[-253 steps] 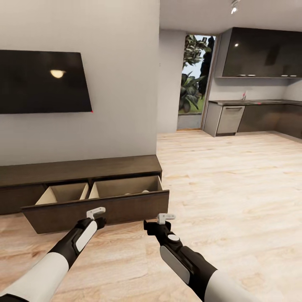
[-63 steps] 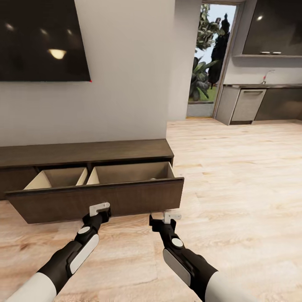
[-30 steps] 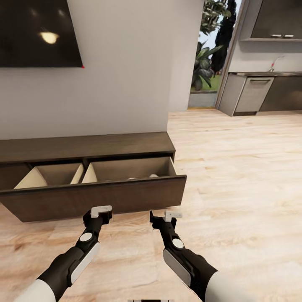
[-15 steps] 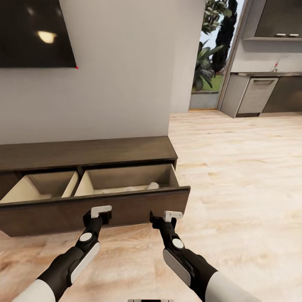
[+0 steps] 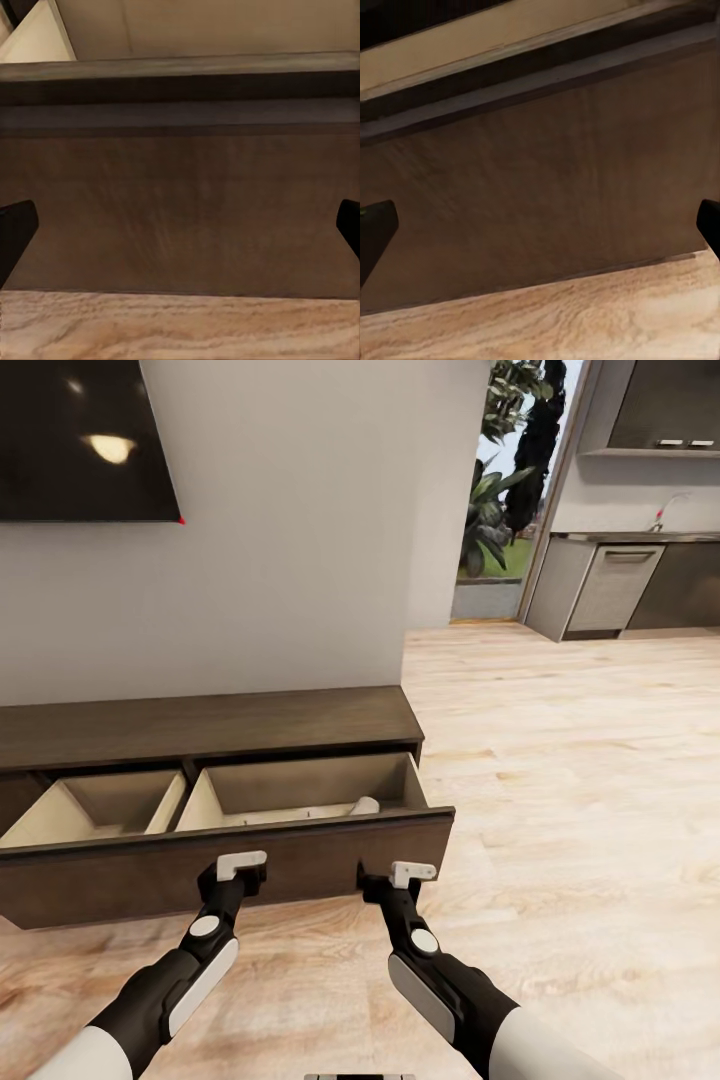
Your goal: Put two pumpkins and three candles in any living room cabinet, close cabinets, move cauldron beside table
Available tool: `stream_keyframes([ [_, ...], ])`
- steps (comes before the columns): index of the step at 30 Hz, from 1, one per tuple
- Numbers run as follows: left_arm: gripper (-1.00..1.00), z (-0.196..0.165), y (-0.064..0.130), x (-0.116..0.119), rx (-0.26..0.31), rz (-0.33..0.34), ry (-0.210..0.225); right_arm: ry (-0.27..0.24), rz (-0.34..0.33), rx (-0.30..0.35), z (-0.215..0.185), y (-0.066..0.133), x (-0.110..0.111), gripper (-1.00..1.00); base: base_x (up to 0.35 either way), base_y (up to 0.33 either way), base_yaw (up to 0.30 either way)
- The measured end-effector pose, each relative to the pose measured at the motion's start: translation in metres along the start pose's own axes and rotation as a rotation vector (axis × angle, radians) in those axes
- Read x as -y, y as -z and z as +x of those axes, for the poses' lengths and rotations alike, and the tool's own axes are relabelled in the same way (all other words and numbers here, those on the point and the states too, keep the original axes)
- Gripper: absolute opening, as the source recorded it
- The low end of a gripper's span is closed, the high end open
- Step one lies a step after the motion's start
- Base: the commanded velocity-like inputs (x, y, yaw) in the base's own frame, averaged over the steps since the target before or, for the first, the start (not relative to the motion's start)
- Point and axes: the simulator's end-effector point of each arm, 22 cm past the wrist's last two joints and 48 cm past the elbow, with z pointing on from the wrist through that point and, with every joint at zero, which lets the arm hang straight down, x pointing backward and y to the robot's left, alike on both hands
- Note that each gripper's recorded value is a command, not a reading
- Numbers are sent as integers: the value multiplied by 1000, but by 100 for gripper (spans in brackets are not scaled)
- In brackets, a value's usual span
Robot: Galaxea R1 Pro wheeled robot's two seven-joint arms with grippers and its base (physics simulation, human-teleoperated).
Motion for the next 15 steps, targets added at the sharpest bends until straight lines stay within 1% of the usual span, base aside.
stream_keyframes([
  [2,100,1,0,0,0,0,-4,-7,-2,23,-5,0,-1,100,0,0,0],
  [5,100,1,0,0,-1,3,-4,-11,-2,36,-8,0,-1,100,0,0,0],
  [15,100,4,-1,1,-6,5,-2,-15,-1,37,-7,0,0,100,0,0,0],
])
